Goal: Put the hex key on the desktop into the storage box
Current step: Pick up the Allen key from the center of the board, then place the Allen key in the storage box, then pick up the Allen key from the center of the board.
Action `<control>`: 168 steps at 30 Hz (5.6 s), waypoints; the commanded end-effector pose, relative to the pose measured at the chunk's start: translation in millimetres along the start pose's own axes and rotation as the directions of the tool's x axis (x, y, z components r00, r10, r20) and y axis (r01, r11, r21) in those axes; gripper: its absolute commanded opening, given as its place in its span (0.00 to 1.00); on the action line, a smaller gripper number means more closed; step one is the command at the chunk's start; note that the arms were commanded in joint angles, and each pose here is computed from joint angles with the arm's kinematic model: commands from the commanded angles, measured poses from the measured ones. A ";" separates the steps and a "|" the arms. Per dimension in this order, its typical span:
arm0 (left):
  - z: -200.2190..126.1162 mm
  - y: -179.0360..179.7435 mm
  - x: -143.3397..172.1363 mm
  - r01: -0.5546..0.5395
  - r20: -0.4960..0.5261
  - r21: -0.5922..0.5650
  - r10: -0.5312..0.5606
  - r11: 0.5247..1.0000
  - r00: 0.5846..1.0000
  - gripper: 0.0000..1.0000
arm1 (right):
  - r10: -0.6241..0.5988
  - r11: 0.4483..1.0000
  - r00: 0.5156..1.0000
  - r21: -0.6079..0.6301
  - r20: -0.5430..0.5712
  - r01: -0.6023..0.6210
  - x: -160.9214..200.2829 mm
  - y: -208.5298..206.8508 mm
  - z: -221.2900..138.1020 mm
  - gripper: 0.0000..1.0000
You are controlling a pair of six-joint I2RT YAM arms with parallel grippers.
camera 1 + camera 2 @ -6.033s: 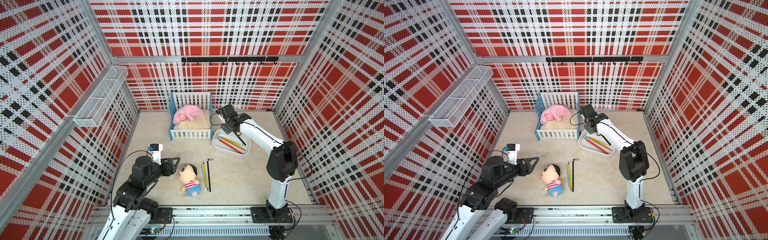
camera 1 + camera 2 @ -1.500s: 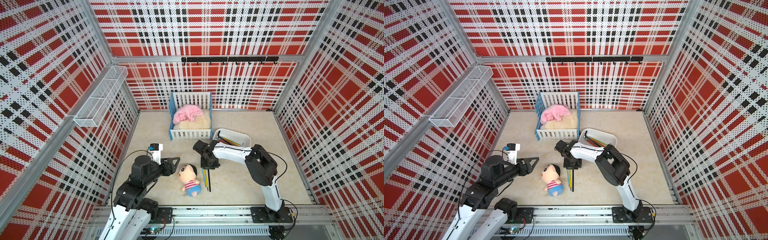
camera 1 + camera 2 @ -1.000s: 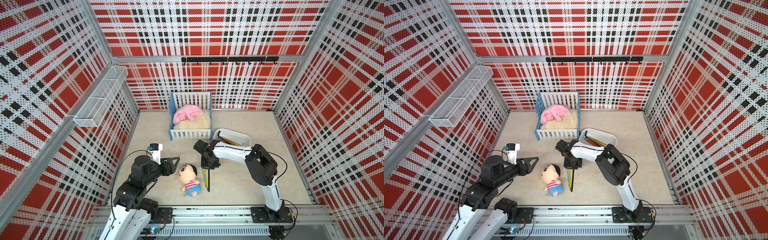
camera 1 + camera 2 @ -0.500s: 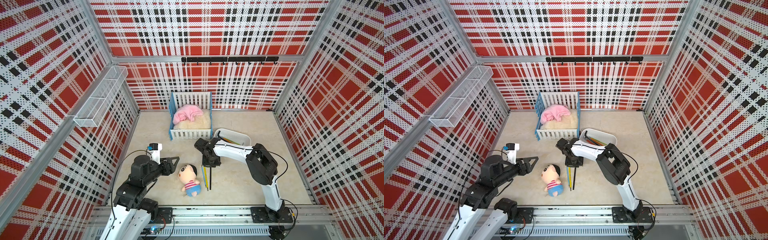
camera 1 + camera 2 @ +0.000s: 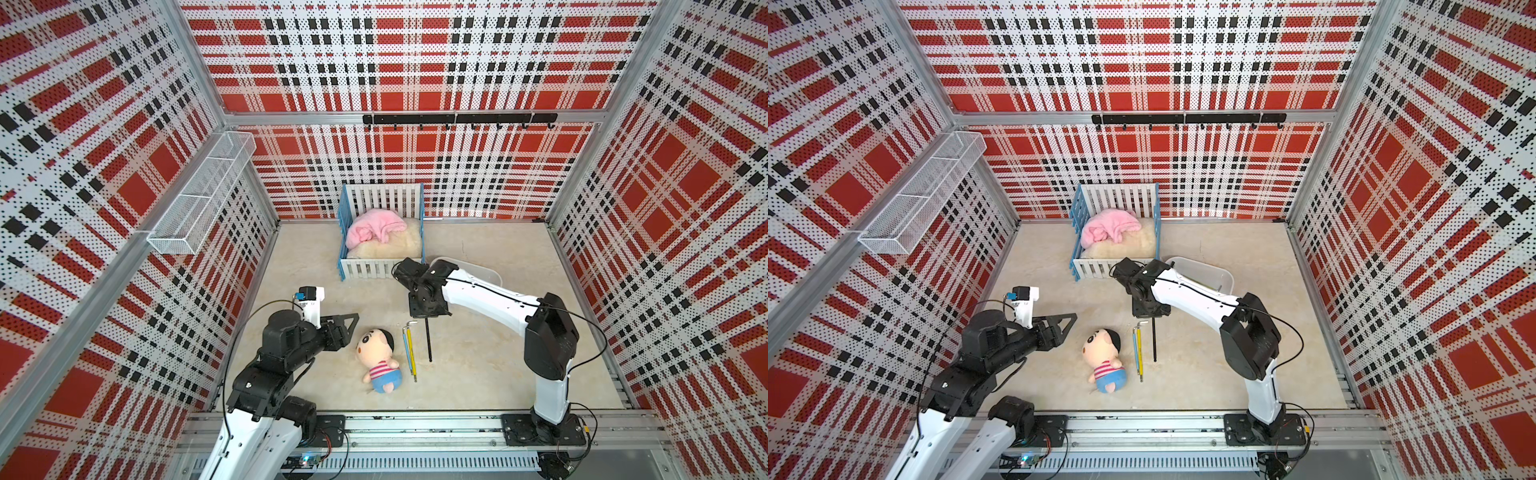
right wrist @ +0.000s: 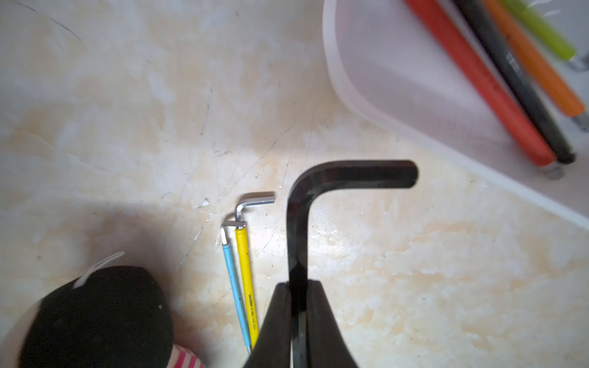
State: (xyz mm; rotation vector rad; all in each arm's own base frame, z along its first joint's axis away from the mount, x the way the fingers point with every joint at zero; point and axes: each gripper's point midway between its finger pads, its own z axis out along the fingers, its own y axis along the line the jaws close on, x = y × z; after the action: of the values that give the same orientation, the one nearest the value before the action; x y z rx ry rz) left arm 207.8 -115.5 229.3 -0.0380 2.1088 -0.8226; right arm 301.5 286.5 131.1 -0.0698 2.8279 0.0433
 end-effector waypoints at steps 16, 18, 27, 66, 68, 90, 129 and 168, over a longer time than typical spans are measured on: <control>4.7 2.8 0.6 -0.011 -0.011 -0.005 0.011 1.000 1.000 0.68 | -0.145 0.987 0.948 0.108 0.283 0.119 -147.0 -123.4 -77.1 0.00; 4.0 2.8 0.0 -0.011 -0.007 -0.005 0.011 1.000 1.000 0.68 | -0.213 0.975 0.926 0.132 0.312 0.179 -161.0 -128.1 -76.3 0.00; 3.3 2.3 -0.3 -0.013 -0.004 -0.004 0.013 1.000 1.000 0.68 | -0.461 0.887 0.819 0.208 0.341 0.412 -184.8 -117.3 -41.7 0.00; 7.0 3.9 3.3 -0.009 -0.026 -0.005 0.008 1.000 1.000 0.68 | -0.749 0.632 0.662 0.274 -0.023 0.725 -111.4 -95.3 101.7 0.00; 7.5 4.2 3.6 -0.008 -0.028 -0.006 0.008 1.000 1.000 0.68 | -0.750 0.634 0.661 0.259 -0.024 0.729 -108.3 -93.6 106.1 0.00; 7.3 4.1 2.7 -0.008 -0.026 -0.007 0.008 1.000 1.000 0.68 | -0.728 0.663 0.683 0.193 -0.063 0.724 -89.0 -89.4 136.0 0.00; -0.6 4.1 -3.3 0.000 0.023 -0.019 0.000 1.000 1.000 0.68 | -0.215 0.964 0.953 -0.109 0.214 0.242 -21.2 10.4 -14.1 0.42; -9.5 3.5 -7.9 0.000 0.066 -0.027 0.001 1.000 0.998 0.68 | -0.115 0.991 0.957 -0.101 -0.266 0.091 85.5 51.7 83.5 0.22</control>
State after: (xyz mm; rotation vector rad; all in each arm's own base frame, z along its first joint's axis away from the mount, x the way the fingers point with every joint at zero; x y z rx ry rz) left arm 206.2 -107.6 237.9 -0.0685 2.0594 -0.7936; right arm 239.1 340.1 30.6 -0.2916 3.0847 0.1752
